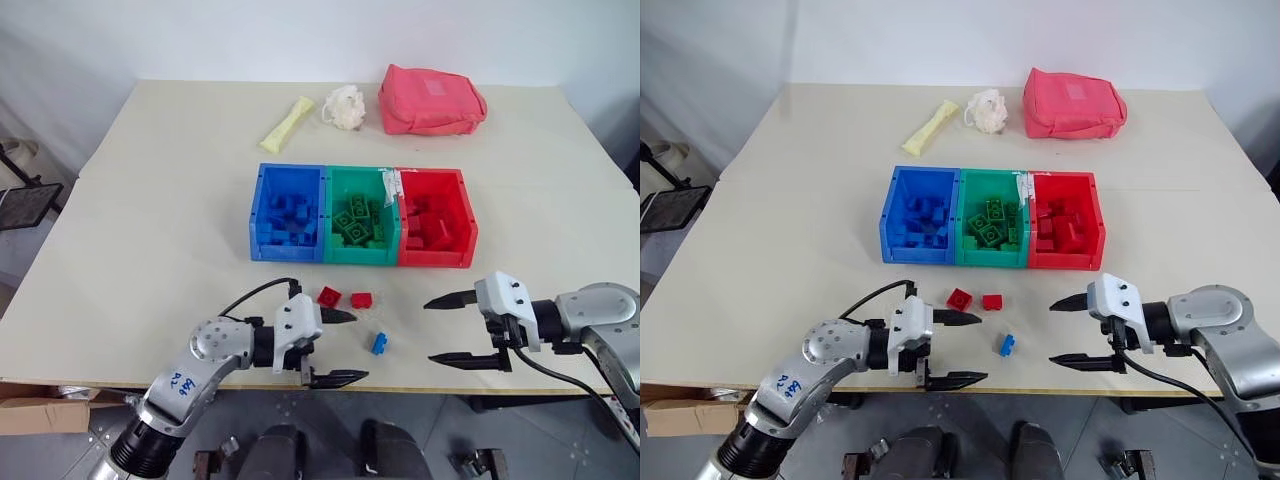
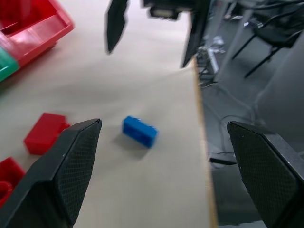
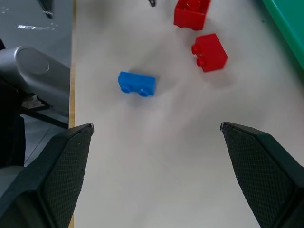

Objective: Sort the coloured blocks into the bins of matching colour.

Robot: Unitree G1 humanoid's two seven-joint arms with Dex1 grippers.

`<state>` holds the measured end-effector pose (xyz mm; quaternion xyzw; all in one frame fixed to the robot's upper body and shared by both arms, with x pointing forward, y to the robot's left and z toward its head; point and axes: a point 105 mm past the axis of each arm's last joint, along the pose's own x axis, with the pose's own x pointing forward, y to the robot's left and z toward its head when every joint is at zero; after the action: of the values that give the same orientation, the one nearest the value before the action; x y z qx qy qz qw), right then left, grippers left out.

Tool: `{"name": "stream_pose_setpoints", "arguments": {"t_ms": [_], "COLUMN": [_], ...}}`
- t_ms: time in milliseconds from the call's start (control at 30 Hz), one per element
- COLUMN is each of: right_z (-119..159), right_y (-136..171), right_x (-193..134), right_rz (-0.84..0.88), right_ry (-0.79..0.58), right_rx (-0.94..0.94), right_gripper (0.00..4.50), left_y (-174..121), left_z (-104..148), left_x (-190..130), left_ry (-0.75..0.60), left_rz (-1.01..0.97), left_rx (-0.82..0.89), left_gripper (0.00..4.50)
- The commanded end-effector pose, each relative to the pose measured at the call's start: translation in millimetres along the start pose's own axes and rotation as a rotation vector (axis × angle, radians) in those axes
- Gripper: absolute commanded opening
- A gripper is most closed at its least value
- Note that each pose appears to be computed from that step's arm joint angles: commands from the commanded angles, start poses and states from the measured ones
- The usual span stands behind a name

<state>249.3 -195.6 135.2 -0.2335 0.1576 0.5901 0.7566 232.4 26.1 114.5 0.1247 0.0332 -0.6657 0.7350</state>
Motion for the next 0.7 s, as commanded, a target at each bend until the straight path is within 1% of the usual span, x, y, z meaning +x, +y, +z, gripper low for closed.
{"name": "stream_pose_setpoints", "arguments": {"t_ms": [33, 267, 567, 667, 700], "right_z": [5, 4, 4, 4, 4], "right_y": [-5, -4, 2, 2, 2], "right_x": [-19, -28, -32, -33, -34], "right_rz": [-0.057, -0.105, -0.142, -0.154, -0.157], "right_ry": [-0.011, 0.003, 0.012, 0.017, 0.017], "right_rx": [-0.021, -0.011, 0.005, 0.007, 0.007], "right_gripper": [4.48, 4.48, 4.48, 4.50, 4.50], "left_y": [-2, -5, 14, 17, 17], "left_z": [4, 3, -9, -14, -15], "left_x": [19, 43, 52, 53, 53], "left_ry": [0.009, 0.038, 0.103, 0.125, 0.127], "left_rz": [-0.028, -0.069, -0.013, -0.009, -0.012], "left_rx": [0.047, 0.106, 0.155, 0.157, 0.158], "left_gripper": [4.50, 4.50, 4.50, 3.92, 3.63]}}
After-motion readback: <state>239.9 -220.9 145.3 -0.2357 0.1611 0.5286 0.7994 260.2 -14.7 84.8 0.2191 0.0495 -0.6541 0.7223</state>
